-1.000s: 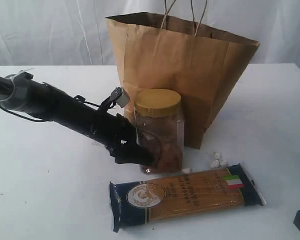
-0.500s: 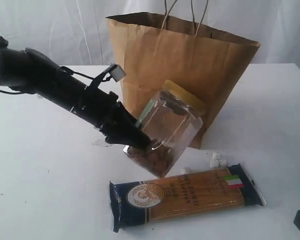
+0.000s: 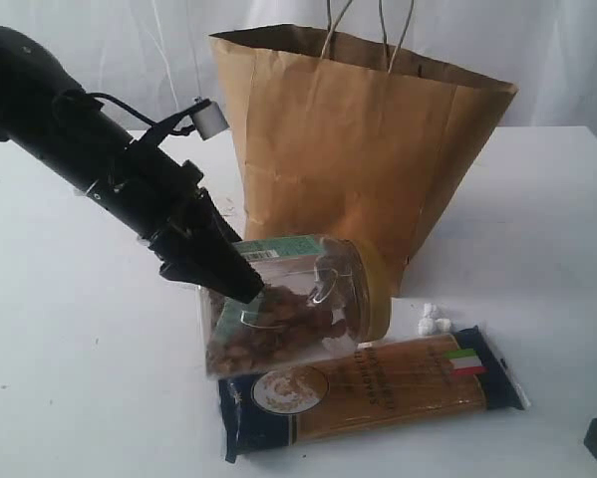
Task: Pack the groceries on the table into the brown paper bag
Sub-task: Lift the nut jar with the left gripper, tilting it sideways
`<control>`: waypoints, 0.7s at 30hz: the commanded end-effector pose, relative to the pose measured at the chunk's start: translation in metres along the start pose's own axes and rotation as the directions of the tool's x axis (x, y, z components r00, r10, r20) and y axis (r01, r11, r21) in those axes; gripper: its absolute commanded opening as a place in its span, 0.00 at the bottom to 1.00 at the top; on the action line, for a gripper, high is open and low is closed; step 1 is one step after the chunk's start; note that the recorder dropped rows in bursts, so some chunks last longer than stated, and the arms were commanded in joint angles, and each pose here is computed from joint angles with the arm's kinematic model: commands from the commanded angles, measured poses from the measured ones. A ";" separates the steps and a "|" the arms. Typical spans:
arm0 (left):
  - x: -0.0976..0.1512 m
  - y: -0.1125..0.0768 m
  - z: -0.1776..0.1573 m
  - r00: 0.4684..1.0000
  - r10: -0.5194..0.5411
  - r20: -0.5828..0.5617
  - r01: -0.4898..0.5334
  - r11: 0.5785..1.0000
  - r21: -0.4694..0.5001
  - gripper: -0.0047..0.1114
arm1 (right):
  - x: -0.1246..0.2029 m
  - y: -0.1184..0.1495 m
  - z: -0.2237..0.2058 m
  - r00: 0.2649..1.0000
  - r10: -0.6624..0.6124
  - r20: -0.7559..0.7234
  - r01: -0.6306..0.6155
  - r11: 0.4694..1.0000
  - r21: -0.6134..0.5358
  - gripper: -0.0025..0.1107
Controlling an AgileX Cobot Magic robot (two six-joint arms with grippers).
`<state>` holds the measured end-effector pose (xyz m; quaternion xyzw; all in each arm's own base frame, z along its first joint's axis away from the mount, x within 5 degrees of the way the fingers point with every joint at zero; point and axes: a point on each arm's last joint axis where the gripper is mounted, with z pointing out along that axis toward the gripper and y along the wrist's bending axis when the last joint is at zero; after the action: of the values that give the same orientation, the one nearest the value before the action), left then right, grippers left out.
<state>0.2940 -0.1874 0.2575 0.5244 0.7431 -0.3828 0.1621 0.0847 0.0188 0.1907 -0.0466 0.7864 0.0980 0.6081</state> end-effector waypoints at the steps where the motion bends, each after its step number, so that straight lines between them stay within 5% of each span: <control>1: -0.002 -0.013 -0.007 1.000 -0.014 0.003 0.014 0.999 0.031 0.04 | 0.000 0.000 -0.001 1.000 0.003 0.008 -0.003 1.000 0.000 0.02; 8: -0.004 -0.031 -0.024 0.999 0.018 -0.038 -0.019 1.000 -0.013 0.04 | 0.000 0.000 -0.001 1.000 0.003 0.008 -0.003 1.000 0.000 0.02; 14: -0.010 -0.057 -0.053 0.994 0.099 -0.035 -0.103 0.984 -0.146 0.04 | 0.000 0.000 -0.001 1.000 0.003 0.008 -0.003 1.000 0.000 0.02; 21: -0.025 -0.080 -0.091 0.969 0.237 0.065 -0.186 0.879 -0.439 0.04 | 0.000 0.000 -0.001 1.000 0.003 0.008 -0.003 1.000 0.000 0.02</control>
<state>0.2514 -0.1532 0.3452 0.5542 0.7422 -0.2358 0.2941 0.0847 0.0188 0.1907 -0.0466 0.7864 0.0980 0.6081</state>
